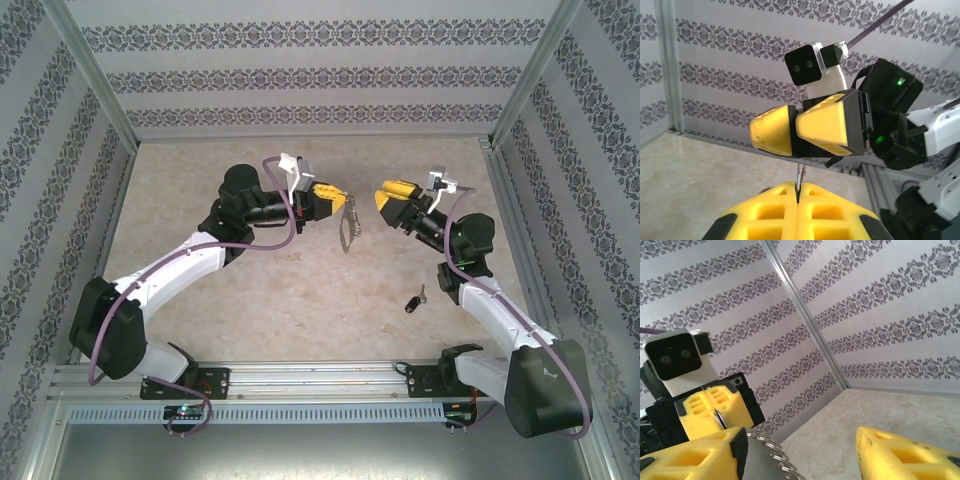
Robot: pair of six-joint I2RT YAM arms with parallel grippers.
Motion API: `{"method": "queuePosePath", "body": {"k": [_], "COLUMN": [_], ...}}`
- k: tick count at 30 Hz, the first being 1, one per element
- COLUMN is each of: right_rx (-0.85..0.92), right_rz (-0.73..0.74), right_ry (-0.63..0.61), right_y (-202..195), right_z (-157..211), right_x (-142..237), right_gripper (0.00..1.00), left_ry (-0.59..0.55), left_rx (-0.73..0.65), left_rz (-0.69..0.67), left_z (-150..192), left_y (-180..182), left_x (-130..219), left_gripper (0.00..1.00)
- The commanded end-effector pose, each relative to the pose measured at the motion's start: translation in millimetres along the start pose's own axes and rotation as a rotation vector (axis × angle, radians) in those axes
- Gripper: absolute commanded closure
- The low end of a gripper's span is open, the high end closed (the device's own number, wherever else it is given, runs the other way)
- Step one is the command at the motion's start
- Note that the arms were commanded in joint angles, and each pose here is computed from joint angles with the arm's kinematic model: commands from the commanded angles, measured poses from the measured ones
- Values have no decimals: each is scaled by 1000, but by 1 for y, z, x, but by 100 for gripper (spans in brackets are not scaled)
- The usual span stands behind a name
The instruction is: Put the keys on the keyring
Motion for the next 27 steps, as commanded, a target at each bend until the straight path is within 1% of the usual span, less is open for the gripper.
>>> {"method": "queuePosePath", "body": {"k": [1, 6, 11, 14, 16, 21, 24, 27], "right_rx": [-7, -19, -25, -42, -75, -184, -216, -242], "right_rz": [20, 32, 36, 68, 132, 395, 541, 708], "right_ry": [-4, 3, 6, 7, 22, 120, 212, 330], "right_y": [-2, -3, -4, -7, -14, -42, -51, -57], "right_z": [4, 9, 10, 11, 16, 44, 64, 85], "right_x": [6, 9, 10, 10, 12, 29, 45, 66], "right_gripper": [40, 40, 40, 40, 40, 41, 42, 42], "left_ry": [1, -40, -58, -61, -63, -67, -66, -55], "left_rx": [-150, -222, -270, -288, -296, -269, -257, -237], "left_rz": [-45, -93, -139, -165, -189, -279, -317, -343], "left_z": [0, 2, 2, 2, 2, 5, 9, 13], "left_y": [-4, -2, -1, 0, 0, 5, 5, 6], "left_x": [3, 9, 13, 15, 17, 25, 30, 34], "left_gripper": [100, 100, 100, 100, 100, 100, 100, 100]}}
Point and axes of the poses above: each hand's point on the last joint's axis, 136 mm out from that joint toward the fingers, its own x axis back along the fingers, its own y axis along the line the jaws close on, z = x × y, the point moved 7 cm from there along x, back along the fingers, and after that the axes turned 13 degrees about x, right-handed, at the moved point
